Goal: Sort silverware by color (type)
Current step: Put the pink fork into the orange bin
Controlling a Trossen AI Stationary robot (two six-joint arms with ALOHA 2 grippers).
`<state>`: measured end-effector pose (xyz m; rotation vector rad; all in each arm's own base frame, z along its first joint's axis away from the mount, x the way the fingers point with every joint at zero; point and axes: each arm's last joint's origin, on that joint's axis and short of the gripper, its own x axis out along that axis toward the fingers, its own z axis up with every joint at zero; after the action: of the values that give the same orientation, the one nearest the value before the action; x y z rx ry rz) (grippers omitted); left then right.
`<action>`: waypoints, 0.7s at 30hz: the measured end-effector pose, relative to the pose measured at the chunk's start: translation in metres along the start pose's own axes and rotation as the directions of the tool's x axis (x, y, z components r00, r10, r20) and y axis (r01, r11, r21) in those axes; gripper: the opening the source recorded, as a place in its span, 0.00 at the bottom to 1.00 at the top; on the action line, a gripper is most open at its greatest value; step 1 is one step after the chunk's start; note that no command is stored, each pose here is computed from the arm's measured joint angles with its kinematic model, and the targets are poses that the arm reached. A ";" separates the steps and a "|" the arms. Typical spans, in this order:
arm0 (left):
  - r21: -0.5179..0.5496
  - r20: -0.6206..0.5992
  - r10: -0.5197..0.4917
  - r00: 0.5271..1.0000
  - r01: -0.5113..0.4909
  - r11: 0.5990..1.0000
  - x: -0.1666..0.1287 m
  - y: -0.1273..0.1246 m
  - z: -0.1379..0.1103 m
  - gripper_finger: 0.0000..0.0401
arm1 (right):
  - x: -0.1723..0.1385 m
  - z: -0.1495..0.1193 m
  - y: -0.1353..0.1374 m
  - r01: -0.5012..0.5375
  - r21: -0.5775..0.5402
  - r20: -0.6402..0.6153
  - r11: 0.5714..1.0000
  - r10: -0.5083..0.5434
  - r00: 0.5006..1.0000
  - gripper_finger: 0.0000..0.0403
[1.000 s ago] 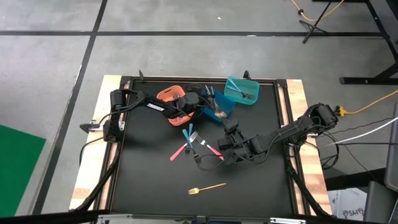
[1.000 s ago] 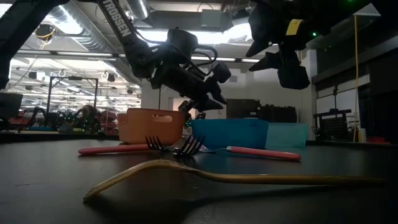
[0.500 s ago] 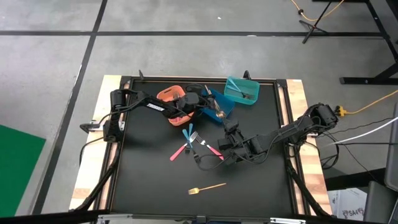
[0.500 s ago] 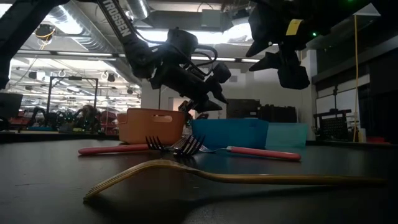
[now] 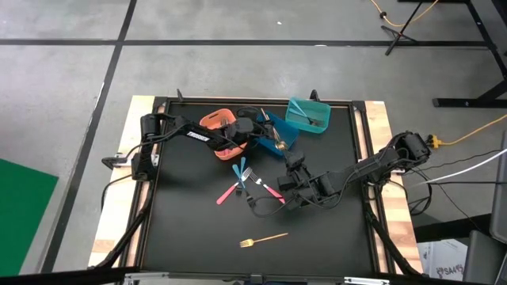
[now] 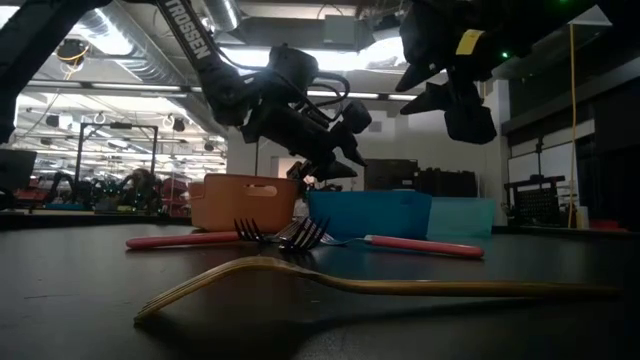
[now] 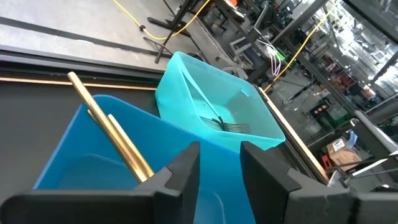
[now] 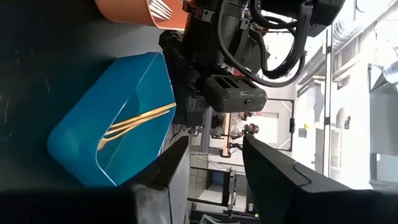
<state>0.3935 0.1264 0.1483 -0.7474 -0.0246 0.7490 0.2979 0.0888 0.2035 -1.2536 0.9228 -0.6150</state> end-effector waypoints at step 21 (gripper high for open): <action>0.287 0.000 -0.106 0.994 0.101 0.953 -0.003 -0.005 0.031 0.27 | 0.000 0.002 0.003 -0.124 0.322 0.071 0.939 0.107 0.992 0.35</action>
<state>0.3860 0.1406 0.1755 -0.4600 0.0307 0.6408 0.2992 0.0906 0.2003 -0.9083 0.8070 -0.6104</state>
